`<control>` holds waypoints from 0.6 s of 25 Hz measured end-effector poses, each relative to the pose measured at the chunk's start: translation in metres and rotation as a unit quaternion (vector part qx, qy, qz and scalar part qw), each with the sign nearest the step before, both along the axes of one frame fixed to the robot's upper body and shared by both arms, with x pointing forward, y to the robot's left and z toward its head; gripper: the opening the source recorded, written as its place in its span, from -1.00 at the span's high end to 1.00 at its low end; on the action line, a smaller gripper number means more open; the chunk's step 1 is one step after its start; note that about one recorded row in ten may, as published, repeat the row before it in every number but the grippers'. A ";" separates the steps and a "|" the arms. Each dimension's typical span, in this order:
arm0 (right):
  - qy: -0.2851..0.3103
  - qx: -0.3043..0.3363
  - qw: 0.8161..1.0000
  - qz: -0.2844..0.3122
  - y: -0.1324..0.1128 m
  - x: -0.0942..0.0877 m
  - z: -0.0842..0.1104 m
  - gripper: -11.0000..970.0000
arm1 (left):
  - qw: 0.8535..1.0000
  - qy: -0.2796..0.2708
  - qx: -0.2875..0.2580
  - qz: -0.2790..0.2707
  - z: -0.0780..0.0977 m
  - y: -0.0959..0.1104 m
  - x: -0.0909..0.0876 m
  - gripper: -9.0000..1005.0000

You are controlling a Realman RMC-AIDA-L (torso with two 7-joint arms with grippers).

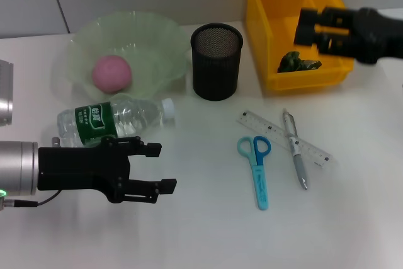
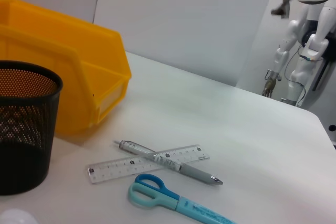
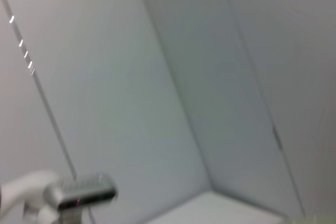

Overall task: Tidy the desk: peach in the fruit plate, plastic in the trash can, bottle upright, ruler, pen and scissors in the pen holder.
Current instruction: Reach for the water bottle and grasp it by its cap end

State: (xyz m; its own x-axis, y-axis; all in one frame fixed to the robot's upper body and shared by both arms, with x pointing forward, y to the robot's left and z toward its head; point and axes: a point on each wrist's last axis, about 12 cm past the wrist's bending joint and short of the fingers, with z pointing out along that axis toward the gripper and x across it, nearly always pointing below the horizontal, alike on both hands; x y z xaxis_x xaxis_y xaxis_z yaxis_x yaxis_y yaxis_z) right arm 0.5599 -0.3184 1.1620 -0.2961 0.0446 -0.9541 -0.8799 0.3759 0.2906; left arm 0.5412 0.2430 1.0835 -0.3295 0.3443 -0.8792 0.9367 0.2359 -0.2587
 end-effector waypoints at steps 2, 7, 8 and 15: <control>0.008 -0.023 1.000 0.010 0.000 -0.002 -0.006 -0.32 | 1.000 0.000 0.000 -0.001 0.001 -0.001 0.001 -0.67; 0.042 -0.093 0.994 0.048 0.007 -0.008 -0.024 -0.32 | 1.000 -0.001 -0.001 -0.002 0.001 -0.002 0.001 -0.67; 0.042 -0.093 0.994 0.048 0.007 -0.008 -0.024 -0.32 | 1.000 -0.001 -0.001 -0.003 0.002 -0.002 0.002 -0.67; 0.052 -0.149 0.983 0.098 0.019 -0.016 -0.040 -0.32 | 1.000 0.000 -0.001 -0.005 0.004 -0.003 0.003 -0.67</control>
